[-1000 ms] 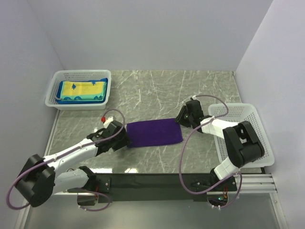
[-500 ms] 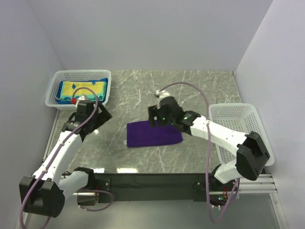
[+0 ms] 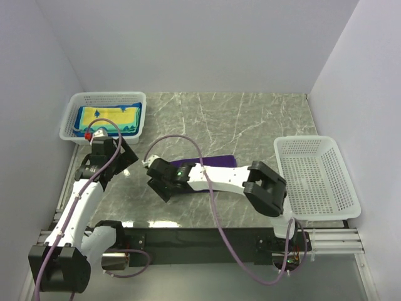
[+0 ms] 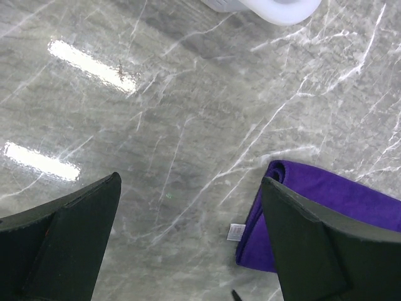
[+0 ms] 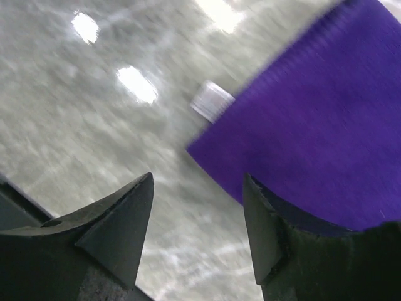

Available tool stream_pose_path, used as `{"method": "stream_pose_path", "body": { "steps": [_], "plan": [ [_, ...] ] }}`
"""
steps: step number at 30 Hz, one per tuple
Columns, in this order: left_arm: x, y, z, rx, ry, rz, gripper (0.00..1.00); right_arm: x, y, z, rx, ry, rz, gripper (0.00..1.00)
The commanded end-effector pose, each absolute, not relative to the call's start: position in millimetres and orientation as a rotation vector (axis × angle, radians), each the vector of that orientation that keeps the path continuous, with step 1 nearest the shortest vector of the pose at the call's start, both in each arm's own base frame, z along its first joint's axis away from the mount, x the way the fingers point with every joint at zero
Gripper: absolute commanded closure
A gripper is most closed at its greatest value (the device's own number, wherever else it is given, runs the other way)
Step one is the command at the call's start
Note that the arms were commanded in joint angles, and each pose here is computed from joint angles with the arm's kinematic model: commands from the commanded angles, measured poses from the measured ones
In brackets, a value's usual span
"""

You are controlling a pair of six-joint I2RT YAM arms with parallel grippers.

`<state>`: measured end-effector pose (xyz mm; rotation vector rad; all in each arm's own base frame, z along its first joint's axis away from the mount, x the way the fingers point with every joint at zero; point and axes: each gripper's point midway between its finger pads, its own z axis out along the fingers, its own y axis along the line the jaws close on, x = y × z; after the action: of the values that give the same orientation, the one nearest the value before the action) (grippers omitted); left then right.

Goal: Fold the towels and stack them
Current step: Neatly place the folded towel into the bin

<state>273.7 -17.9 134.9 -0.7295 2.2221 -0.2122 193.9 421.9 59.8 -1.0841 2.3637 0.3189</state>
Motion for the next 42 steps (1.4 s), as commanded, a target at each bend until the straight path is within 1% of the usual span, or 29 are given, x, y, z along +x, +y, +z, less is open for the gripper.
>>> {"method": "stream_pose_path", "body": {
  "steps": [1,8,12,16,22,23,25,26,28,29,31,32,34,37,39,40,42],
  "plan": [
    [279,-16,146,-0.698,2.183,-0.225,0.01,200,433,72,-1.124,2.318,0.248,0.35],
    [277,-10,154,-0.711,2.142,-0.210,0.01,210,436,47,-1.085,2.340,0.138,0.38],
    [277,-12,154,-0.701,2.148,-0.224,0.01,215,431,45,-1.044,2.341,0.069,0.39],
    [278,-14,154,-0.694,2.154,-0.239,0.01,212,429,38,-1.042,2.349,0.072,0.40],
    [278,-18,154,-0.681,2.151,-0.265,0.01,212,420,7,-1.058,2.378,0.011,0.46],
    [278,-18,152,-0.680,2.156,-0.265,0.01,210,417,-1,-1.068,2.391,-0.002,0.49],
    [279,-20,152,-0.673,2.160,-0.276,0.01,211,414,-8,-1.060,2.398,-0.010,0.58],
    [279,-22,151,-0.660,2.169,-0.284,0.01,210,410,-13,-1.068,2.410,-0.017,0.66],
    [280,-30,150,-0.624,2.178,-0.336,0.01,210,405,-15,-1.062,2.409,-0.029,0.74],
    [280,-32,148,-0.607,2.186,-0.348,0.01,212,403,-14,-1.058,2.408,-0.032,0.85],
    [281,-36,146,-0.593,2.195,-0.367,0.01,214,405,-9,-1.041,2.392,-0.010,0.94],
    [281,-37,146,-0.584,2.202,-0.376,0.01,216,402,0,-1.016,2.382,0.015,1.00],
    [282,-42,143,-0.582,2.223,-0.402,0.01,220,414,13,-0.952,2.363,0.153,1.00],
    [281,-58,136,-0.595,2.256,-0.514,0.01,223,411,42,-0.846,2.318,0.325,1.00],
    [280,-76,131,-0.596,2.268,-0.641,0.01,230,410,54,-0.785,2.298,0.401,1.00],
    [280,-81,129,-0.596,2.271,-0.683,0.01,230,416,68,-0.753,2.271,0.490,1.00],
    [280,-96,125,-0.599,2.265,-0.772,0.01,232,408,67,-0.723,2.277,0.522,1.00]
  ]
}}
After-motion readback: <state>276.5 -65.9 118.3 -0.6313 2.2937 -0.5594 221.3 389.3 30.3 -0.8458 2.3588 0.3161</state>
